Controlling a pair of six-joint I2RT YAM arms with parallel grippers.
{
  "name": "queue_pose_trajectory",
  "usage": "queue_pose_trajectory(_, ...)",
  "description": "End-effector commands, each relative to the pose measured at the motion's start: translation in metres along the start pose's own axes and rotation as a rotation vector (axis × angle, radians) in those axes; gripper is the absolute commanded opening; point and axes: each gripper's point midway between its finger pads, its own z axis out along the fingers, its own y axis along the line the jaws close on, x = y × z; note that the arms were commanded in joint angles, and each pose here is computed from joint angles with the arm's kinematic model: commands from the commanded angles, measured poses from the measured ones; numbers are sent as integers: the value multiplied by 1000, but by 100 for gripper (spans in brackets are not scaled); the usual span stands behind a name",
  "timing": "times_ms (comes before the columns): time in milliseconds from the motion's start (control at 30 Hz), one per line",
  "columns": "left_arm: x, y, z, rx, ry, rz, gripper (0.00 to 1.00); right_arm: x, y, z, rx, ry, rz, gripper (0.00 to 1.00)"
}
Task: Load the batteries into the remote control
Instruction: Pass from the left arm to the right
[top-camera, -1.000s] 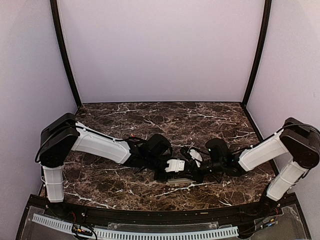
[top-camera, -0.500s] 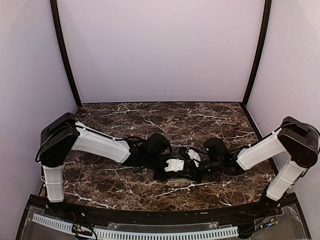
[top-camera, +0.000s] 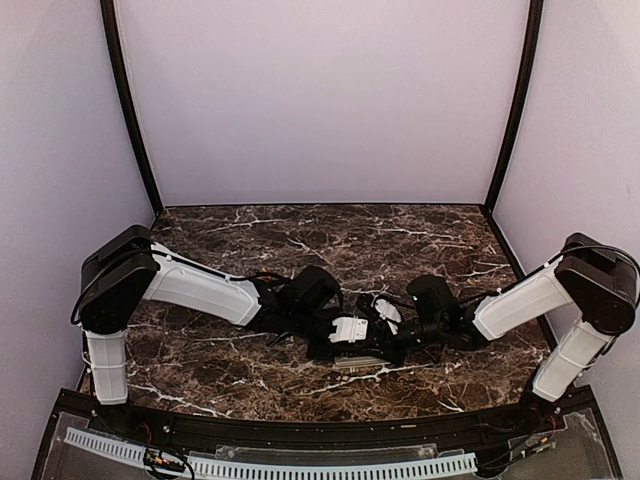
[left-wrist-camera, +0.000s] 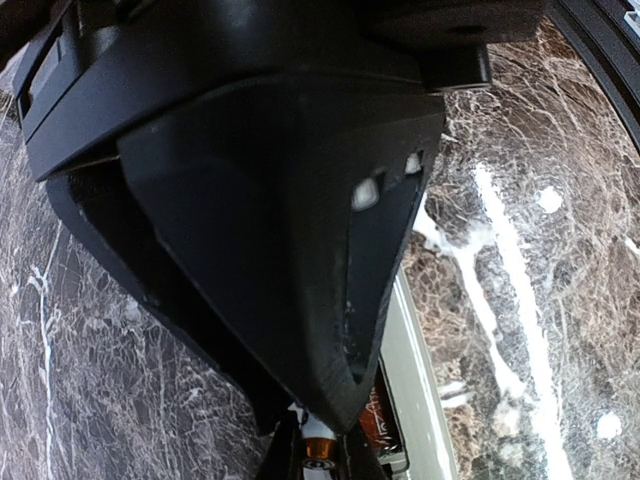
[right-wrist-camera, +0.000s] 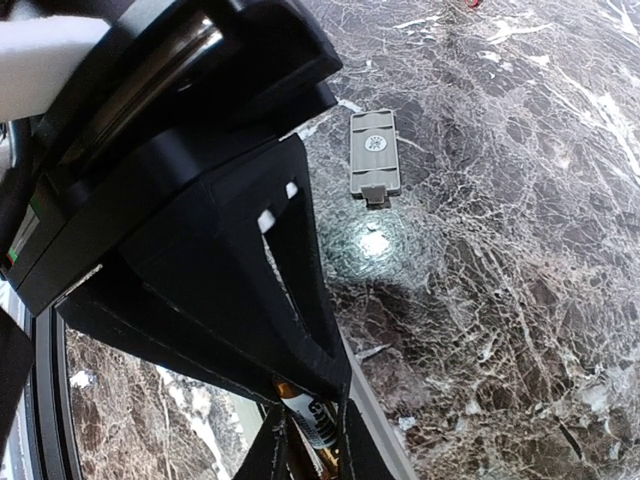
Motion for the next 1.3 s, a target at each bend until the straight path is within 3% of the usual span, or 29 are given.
queue_pose_trajectory(0,52,-29,20,76,158,-50,4,54,8,11,-17,185,95,12)
queue_pose_trajectory(333,47,-29,13,83,157,-87,24,55,5,12,-1,189,98,12)
queue_pose_trajectory(967,14,-28,-23,88,54,-114,36,57,7,12,-15,198,103,10)
queue_pose_trajectory(1267,22,-23,-41,92,38,-172,38,56,9,12,-24,196,101,10)
